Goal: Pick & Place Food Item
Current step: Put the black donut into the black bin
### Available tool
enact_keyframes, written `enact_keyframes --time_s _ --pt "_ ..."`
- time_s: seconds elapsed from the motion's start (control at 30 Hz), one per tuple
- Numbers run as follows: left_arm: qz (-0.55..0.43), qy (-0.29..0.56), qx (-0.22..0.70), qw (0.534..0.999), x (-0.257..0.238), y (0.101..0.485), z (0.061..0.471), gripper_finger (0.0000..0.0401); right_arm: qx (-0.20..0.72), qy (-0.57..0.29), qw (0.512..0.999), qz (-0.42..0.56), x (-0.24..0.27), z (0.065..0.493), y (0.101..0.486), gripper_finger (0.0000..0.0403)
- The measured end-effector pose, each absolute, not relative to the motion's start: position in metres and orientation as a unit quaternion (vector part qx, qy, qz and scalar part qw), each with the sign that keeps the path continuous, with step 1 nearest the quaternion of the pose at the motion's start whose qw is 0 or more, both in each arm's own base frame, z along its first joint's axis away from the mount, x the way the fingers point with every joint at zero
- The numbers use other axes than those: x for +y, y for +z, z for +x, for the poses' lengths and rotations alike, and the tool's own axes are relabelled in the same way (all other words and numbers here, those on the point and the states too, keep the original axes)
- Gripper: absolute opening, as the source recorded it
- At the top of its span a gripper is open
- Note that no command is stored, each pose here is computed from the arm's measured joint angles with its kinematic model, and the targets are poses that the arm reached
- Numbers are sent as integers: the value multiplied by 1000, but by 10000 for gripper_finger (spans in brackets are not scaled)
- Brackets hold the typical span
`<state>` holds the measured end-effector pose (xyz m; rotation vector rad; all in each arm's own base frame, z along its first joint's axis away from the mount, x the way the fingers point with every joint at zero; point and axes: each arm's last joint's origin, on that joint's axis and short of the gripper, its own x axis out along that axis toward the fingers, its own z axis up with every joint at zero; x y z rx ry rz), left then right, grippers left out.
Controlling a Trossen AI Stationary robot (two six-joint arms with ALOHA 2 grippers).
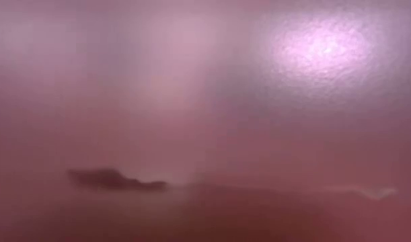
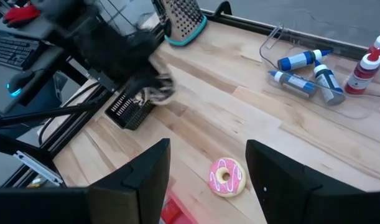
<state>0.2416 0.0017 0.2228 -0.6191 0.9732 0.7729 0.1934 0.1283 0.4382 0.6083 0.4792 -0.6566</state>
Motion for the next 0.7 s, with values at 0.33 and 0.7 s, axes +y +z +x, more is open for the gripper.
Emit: enact_keyframes --time_s 0.33,0.7 --pt "-272 331 427 796 -50 209 150 145 224 -314 875 292 128 194 439 202" --pt "-186 304 458 815 -75 188 133 145 205 -322 873 303 126 197 440 202"
